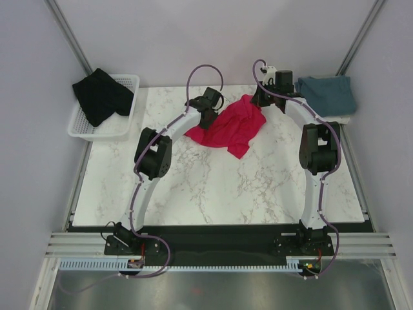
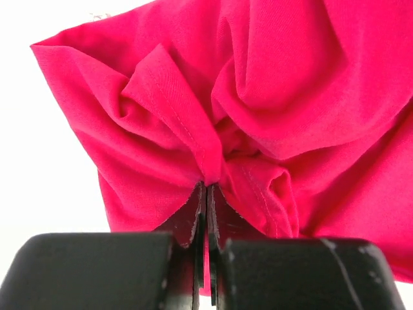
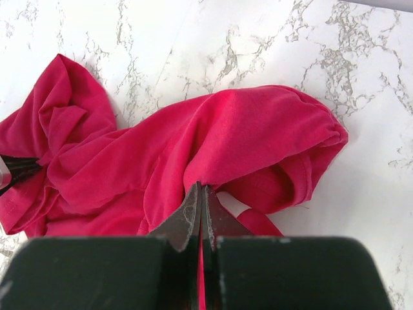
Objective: Fold and stack the t-shirts
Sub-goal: Flatten the tshirt out
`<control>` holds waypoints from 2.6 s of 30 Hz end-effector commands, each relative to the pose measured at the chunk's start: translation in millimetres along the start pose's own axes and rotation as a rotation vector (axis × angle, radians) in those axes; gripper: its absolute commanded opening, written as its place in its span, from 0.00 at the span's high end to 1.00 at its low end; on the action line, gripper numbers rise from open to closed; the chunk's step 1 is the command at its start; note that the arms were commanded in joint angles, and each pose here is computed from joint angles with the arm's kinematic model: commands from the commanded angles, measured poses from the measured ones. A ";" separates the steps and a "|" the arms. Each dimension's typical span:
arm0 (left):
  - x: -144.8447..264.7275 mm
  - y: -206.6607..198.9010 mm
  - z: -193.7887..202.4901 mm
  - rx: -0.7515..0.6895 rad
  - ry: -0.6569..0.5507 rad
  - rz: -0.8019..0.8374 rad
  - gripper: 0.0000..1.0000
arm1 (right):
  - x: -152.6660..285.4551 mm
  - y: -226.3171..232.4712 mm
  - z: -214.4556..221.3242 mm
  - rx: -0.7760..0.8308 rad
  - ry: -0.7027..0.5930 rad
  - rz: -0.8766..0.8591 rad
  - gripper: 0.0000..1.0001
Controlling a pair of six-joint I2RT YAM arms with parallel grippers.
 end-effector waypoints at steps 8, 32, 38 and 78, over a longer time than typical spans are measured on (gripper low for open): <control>154.0 70.2 -56.5 0.106 -0.307 -0.088 0.98 | 64.8 35.7 -77.7 0.063 -0.189 -0.001 1.00; 373.0 60.8 82.6 0.118 -0.469 -0.131 0.98 | 295.5 150.7 -3.4 -0.132 -0.169 -0.163 1.00; 286.0 20.7 114.1 0.174 -0.218 0.067 0.98 | 251.5 103.2 33.1 -0.355 -0.032 -0.101 1.00; 141.7 72.8 119.3 0.360 0.028 0.101 0.45 | 200.4 11.2 130.9 -0.381 0.411 -0.049 0.66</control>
Point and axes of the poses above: each gripper's point midway between its finger pads, its own x axis back along the fingers, its own y axis along the line the jaws close on, z = x × y, the point moved 3 cm from there along x, back along the fingers, and after that the axes turned 8 degrees about -x, right-handed, at the moved point
